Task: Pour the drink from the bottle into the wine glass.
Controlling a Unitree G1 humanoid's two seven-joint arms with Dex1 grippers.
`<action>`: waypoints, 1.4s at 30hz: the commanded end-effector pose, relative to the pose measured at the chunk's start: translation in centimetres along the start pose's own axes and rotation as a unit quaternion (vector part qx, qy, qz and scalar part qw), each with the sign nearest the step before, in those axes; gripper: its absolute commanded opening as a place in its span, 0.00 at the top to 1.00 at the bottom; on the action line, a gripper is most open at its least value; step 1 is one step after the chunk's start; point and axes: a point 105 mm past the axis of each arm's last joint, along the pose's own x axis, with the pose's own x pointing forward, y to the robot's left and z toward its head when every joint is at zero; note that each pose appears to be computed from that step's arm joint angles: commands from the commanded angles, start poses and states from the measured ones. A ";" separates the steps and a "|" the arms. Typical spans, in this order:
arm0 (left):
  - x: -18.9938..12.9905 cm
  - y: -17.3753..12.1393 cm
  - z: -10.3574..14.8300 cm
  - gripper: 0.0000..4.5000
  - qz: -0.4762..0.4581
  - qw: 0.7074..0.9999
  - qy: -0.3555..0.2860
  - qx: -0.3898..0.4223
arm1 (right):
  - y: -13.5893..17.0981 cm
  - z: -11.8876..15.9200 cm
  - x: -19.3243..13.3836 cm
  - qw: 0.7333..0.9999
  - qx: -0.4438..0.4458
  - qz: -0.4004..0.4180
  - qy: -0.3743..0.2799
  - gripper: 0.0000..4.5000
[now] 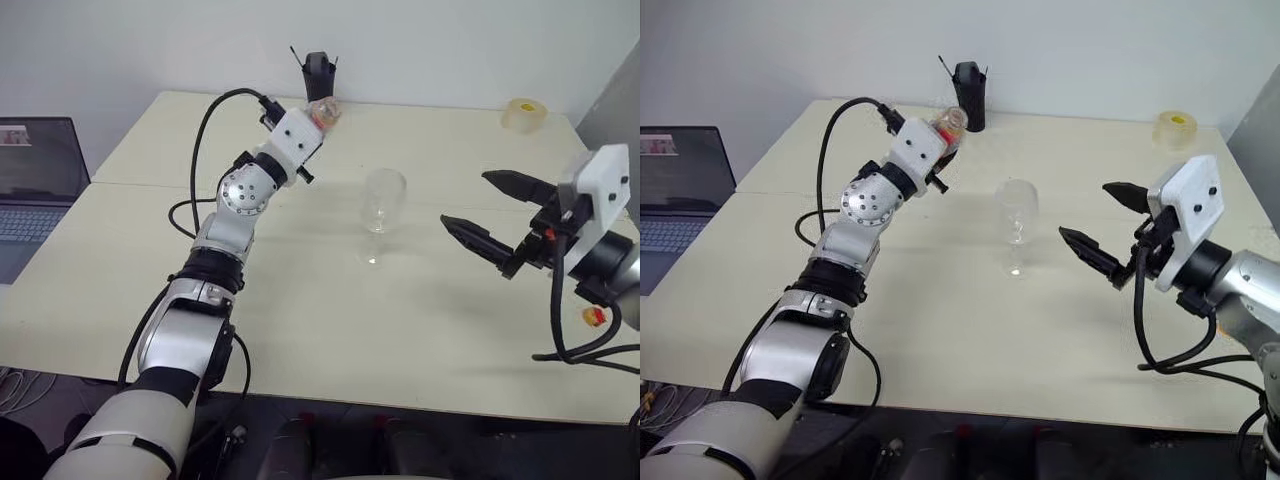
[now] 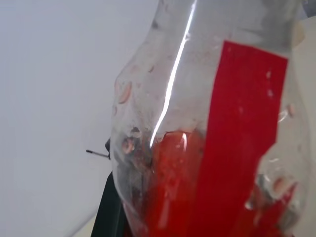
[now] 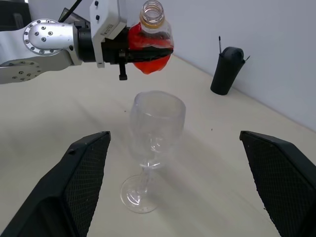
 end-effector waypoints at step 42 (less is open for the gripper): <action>1.0 1.4 4.1 0.78 -0.008 0.927 -0.111 0.359 | 2.8 -1.5 2.6 0.998 -0.016 -0.036 -0.041 0.00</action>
